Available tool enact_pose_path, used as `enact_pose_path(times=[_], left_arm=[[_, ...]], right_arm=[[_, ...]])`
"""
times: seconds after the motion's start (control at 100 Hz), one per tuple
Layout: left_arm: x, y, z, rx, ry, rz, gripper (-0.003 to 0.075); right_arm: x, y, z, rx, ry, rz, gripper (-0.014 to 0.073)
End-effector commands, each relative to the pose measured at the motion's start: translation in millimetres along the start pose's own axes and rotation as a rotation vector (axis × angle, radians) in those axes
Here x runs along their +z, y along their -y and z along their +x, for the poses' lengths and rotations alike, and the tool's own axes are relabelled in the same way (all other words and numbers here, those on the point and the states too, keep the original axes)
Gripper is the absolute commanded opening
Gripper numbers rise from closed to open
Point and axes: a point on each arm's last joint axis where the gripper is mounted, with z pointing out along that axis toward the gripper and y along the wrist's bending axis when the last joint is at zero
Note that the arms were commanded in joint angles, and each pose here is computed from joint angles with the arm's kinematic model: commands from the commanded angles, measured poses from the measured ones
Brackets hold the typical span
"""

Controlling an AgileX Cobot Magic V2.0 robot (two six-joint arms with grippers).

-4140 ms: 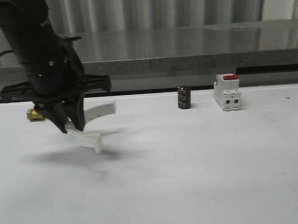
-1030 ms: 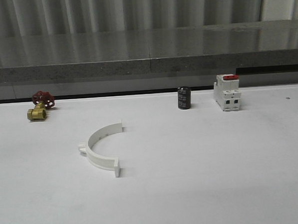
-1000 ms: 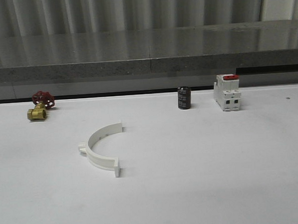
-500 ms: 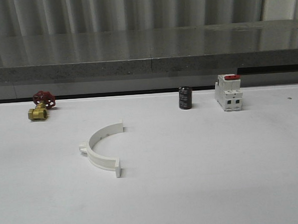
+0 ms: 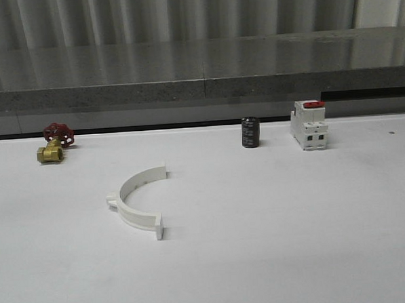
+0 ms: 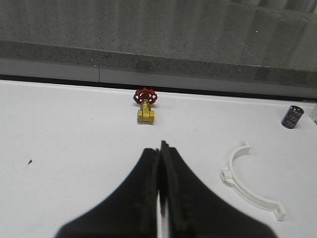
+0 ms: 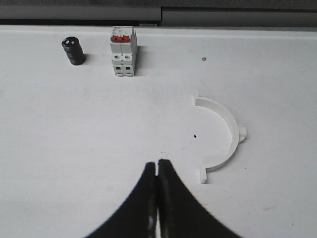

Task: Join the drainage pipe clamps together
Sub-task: 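Lower the right gripper onto the other white half-clamp's end tab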

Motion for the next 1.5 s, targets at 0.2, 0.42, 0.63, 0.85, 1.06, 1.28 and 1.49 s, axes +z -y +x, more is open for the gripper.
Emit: enact_pose_path(times=[0.2,0.42,0.63,0.85,1.06,1.28,1.49], left_arm=[[-2,3,-15,-0.002,0.090,0.023,-0.0021],[-2,3,-15,-0.002,0.090,0.023,-0.0021],[-2,3,-15,-0.002,0.090,0.023,-0.0021],[-2,3,-15,-0.002,0.090,0.023,-0.0021],[-2,3,-15,-0.002,0.090,0.023,-0.0021],[-2,3,-15,-0.002,0.090,0.023,-0.0021],[-2,3,-15,-0.002,0.090,0.023,-0.0021]], right_arm=[[37,-3,-26,-0.008,-0.059,0.001,-0.0021],[46,-3,-21,-0.008,-0.128,0.007,0.0459],[48,1,-33,0.014,-0.162,0.030,0.0541],[68,25,-67,0.064,-0.165,0.123,0.0541],[117,60,-83,0.051,-0.310,0.192,0.0541],[169,90,-84,0.072,-0.417,0.180,0.0541],[206,101,-64,0.030,-0.501,0.147,0.0541]])
